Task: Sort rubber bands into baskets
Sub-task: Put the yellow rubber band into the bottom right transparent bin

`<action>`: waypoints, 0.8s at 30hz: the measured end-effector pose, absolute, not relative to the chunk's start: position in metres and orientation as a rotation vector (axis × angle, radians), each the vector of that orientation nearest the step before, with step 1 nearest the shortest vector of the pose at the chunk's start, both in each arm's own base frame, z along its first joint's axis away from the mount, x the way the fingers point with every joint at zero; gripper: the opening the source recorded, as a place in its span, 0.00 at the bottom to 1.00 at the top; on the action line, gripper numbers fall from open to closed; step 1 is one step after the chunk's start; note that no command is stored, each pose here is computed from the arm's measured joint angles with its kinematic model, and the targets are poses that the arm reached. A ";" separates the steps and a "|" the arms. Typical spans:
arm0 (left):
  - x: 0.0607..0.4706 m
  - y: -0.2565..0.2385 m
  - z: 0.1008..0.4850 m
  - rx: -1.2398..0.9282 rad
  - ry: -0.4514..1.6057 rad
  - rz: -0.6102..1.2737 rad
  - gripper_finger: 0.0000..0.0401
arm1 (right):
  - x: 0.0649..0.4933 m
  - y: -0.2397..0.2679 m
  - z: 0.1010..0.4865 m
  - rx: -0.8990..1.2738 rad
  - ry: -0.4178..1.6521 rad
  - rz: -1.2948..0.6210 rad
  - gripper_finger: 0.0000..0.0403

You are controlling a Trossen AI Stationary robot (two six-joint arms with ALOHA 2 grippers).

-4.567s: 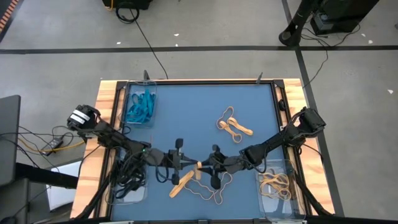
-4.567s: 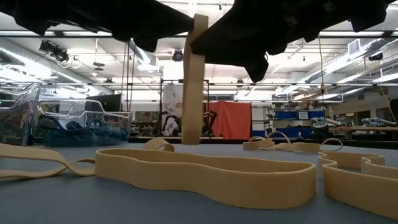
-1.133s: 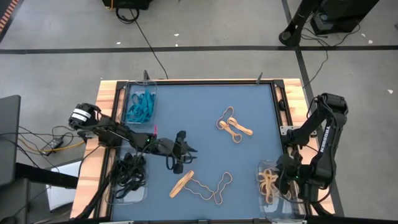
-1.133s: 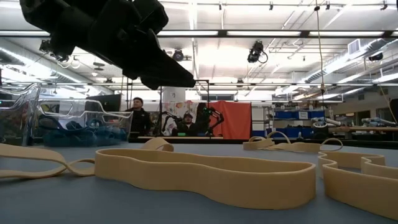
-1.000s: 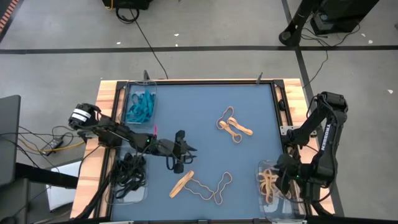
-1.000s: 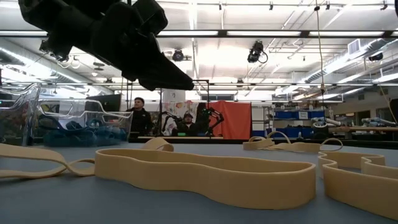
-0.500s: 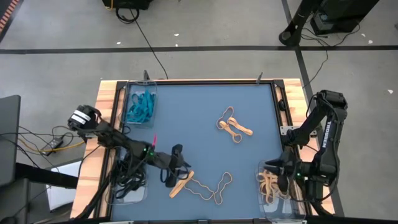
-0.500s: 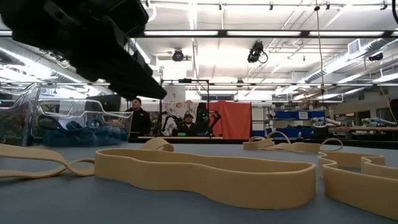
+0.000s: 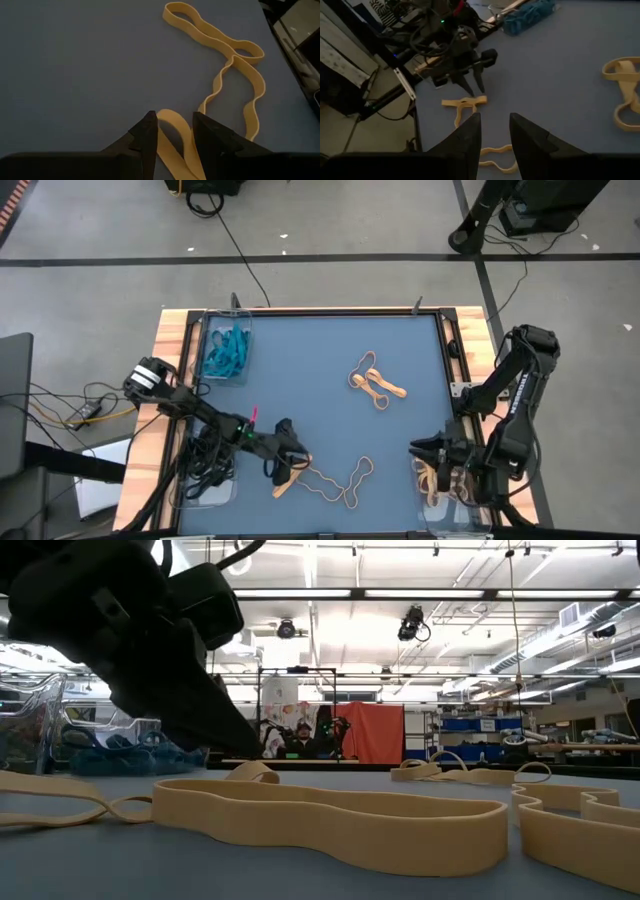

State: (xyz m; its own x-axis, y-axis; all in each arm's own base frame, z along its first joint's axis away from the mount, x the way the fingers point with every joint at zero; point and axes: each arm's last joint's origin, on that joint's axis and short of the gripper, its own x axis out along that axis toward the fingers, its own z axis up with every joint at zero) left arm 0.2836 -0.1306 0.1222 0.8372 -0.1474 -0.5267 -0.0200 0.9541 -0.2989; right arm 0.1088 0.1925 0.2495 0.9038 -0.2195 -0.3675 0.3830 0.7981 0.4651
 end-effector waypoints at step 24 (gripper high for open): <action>0.298 -0.105 0.106 -0.449 0.659 -0.150 0.30 | 0.147 0.194 0.270 0.480 0.298 -0.254 0.28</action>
